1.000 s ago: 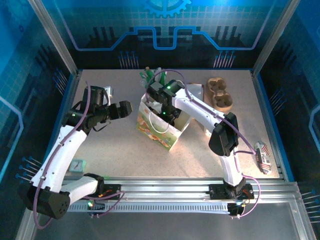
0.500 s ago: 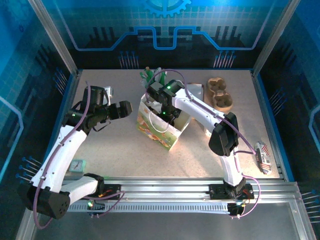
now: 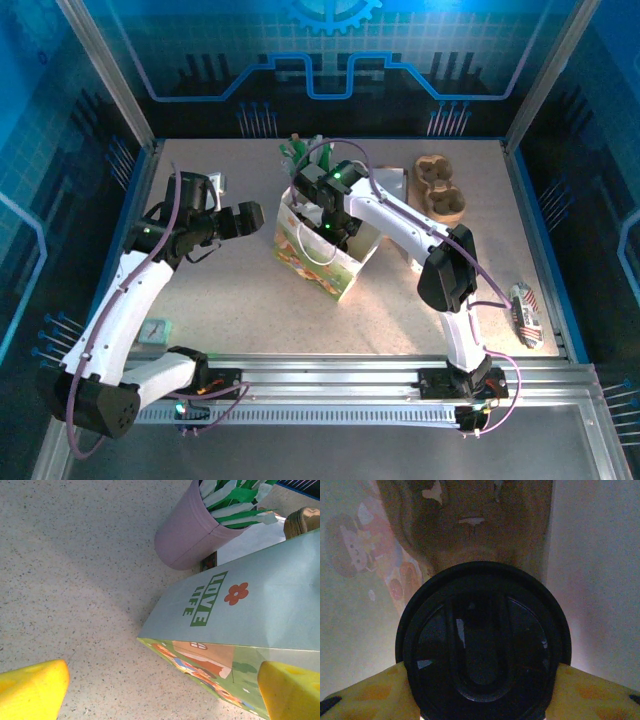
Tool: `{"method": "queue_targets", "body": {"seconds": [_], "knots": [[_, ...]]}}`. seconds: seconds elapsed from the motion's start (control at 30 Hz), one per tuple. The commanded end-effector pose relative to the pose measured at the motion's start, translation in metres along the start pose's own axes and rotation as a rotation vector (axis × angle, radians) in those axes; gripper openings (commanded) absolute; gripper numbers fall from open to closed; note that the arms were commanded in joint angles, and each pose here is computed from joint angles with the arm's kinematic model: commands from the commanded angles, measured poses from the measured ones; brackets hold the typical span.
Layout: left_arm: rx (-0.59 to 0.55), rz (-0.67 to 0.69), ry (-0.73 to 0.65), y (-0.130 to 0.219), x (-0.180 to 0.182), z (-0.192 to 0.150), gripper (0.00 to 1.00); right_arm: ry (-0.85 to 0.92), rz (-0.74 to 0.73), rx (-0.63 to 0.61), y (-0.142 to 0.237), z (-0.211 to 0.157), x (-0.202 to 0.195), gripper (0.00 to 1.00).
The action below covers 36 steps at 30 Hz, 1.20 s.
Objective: Pack the takeout coffee
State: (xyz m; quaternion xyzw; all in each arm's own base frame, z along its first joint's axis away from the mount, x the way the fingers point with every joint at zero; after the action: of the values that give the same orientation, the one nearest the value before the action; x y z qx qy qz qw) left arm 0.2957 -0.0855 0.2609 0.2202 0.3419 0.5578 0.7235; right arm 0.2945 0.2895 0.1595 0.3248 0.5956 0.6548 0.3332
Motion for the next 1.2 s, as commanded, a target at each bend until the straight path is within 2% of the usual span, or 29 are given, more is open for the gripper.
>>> {"method": "queue_targets", "body": {"seconds": [0.0, 1.17], "knots": [[-0.033, 0.018, -0.026, 0.0043, 0.0048, 0.003, 0.98, -0.02, 0.0, 0.031, -0.0118, -0.0028, -0.0009, 0.39], [-0.034, 0.027, -0.032, 0.0045, 0.0065, 0.0017, 0.98, -0.029, 0.0, 0.036, -0.0198, -0.0026, -0.0044, 0.38]]}}
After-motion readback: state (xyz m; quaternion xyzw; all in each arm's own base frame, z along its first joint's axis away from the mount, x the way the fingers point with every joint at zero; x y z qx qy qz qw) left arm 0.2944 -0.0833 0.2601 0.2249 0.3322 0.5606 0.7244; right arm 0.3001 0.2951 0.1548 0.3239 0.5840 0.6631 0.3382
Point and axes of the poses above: each hand's point on the last joint's axis, 136 mm out from that joint toward the fingers, its own y axis back along the fingers, its own x axis along the line the jaws close on, z = x × y, the point moved 1 cm from there along y, back along the fingers, and after that the axes turned 13 degrees about -y, right-handed, at the moved point
